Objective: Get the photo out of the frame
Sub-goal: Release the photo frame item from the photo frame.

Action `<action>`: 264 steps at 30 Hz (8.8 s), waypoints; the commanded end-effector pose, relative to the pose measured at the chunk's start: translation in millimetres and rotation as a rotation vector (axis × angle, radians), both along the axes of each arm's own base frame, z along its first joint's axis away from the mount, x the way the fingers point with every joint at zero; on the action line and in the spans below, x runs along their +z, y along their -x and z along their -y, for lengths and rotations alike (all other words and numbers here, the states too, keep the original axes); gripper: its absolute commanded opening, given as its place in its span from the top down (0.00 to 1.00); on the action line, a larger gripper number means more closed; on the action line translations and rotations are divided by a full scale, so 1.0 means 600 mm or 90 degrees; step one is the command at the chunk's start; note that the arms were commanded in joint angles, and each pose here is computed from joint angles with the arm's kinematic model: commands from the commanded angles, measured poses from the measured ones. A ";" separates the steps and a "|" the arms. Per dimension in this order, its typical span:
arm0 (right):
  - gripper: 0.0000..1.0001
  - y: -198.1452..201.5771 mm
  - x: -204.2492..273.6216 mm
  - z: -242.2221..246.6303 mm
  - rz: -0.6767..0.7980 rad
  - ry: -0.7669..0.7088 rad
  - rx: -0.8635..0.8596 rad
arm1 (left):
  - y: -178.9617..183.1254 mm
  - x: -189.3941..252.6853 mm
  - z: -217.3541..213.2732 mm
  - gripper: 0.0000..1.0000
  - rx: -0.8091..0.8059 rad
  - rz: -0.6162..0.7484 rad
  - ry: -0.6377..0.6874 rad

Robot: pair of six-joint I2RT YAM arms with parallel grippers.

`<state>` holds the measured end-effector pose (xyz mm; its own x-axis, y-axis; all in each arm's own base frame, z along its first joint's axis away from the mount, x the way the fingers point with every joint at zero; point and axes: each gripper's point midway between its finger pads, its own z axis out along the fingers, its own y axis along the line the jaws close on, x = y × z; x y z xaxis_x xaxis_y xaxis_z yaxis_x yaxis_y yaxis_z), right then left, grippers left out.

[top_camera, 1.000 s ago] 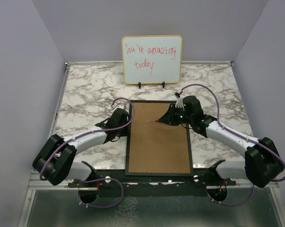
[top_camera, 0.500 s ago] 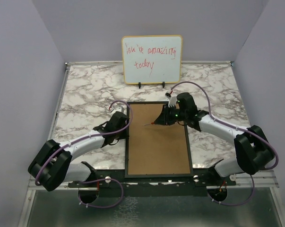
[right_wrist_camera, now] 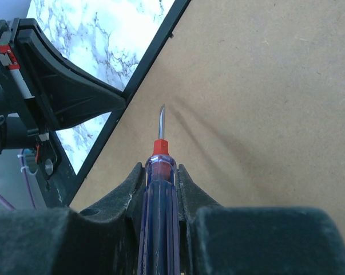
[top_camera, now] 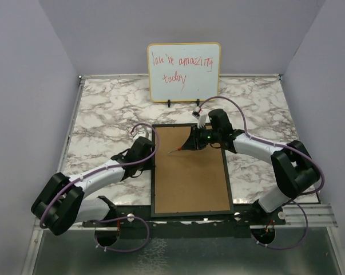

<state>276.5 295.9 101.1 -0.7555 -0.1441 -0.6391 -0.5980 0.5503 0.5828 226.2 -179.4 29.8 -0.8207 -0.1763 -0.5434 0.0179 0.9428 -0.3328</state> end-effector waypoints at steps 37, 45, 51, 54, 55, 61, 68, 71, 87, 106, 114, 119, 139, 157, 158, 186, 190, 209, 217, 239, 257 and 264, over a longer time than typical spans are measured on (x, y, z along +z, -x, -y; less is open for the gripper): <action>0.99 -0.032 -0.017 -0.021 0.018 -0.011 0.041 | 0.080 -0.044 -0.030 1.00 -0.033 -0.096 -0.050; 0.99 -0.030 -0.018 -0.025 0.019 -0.019 0.052 | 0.078 -0.042 -0.030 1.00 -0.033 -0.094 -0.050; 0.99 -0.033 -0.024 -0.027 0.021 -0.020 0.054 | 0.080 -0.046 -0.030 1.00 -0.034 -0.100 -0.054; 0.99 -0.032 -0.026 -0.028 0.019 -0.022 0.058 | 0.078 -0.044 -0.029 1.00 -0.035 -0.097 -0.053; 0.99 -0.031 -0.026 -0.029 0.018 -0.022 0.060 | 0.079 -0.044 -0.029 1.00 -0.035 -0.097 -0.053; 0.99 -0.026 -0.039 -0.035 -0.007 -0.031 0.076 | 0.078 -0.044 -0.029 1.00 -0.036 -0.096 -0.052; 0.99 -0.030 -0.055 -0.039 -0.014 -0.031 0.078 | 0.080 -0.046 -0.029 1.00 -0.036 -0.099 -0.052; 0.99 -0.030 -0.061 -0.040 -0.017 -0.032 0.080 | 0.080 -0.046 -0.030 1.00 -0.035 -0.099 -0.052; 0.99 -0.064 -0.086 -0.066 -0.016 -0.069 0.060 | 0.079 -0.046 -0.032 1.00 -0.029 -0.097 -0.055; 0.99 -0.077 -0.124 -0.078 -0.050 -0.068 0.087 | 0.078 -0.043 -0.030 1.00 -0.033 -0.093 -0.052; 0.99 -0.075 -0.126 -0.084 -0.060 -0.078 0.102 | 0.078 -0.044 -0.031 1.00 -0.033 -0.094 -0.053; 0.99 -0.075 -0.132 -0.085 -0.064 -0.079 0.102 | 0.079 -0.043 -0.026 1.00 -0.042 -0.093 -0.047; 0.99 -0.100 -0.144 -0.088 -0.069 -0.038 0.097 | 0.084 -0.050 -0.010 1.00 -0.083 -0.107 -0.033; 0.99 -0.093 -0.101 -0.122 -0.063 -0.103 0.128 | 0.084 -0.046 -0.007 1.00 -0.088 -0.099 -0.023; 0.99 -0.091 -0.102 -0.124 -0.069 -0.111 0.130 | 0.085 -0.046 -0.007 1.00 -0.089 -0.099 -0.023; 0.99 -0.089 -0.110 -0.141 -0.063 -0.031 0.117 | 0.083 -0.043 -0.005 1.00 -0.093 -0.093 -0.021; 0.99 -0.102 -0.102 -0.145 -0.049 0.002 0.090 | 0.083 -0.044 -0.006 1.00 -0.092 -0.094 -0.021; 0.99 -0.098 -0.053 -0.200 0.003 0.080 0.084 | 0.078 -0.036 -0.012 1.00 -0.070 -0.076 -0.017; 0.99 -0.100 -0.034 -0.223 0.042 0.126 0.058 | 0.073 -0.031 -0.019 1.00 -0.052 -0.061 -0.020; 0.99 -0.077 -0.006 -0.252 0.060 0.134 -0.047 | 0.067 -0.020 -0.030 1.00 -0.021 -0.038 -0.018; 0.99 -0.123 0.004 -0.147 -0.067 -0.144 -0.091 | 0.057 -0.010 -0.042 0.78 0.014 -0.029 -0.030; 0.99 -0.131 -0.002 -0.130 -0.044 -0.170 -0.099 | 0.049 0.000 -0.030 0.63 0.018 -0.014 0.001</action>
<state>356.6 369.1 83.1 -0.8365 0.1304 -0.5322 -0.4028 0.5123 0.7585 201.4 -159.3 29.7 -0.8185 -0.1928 -0.5412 -0.0138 0.9483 -0.3170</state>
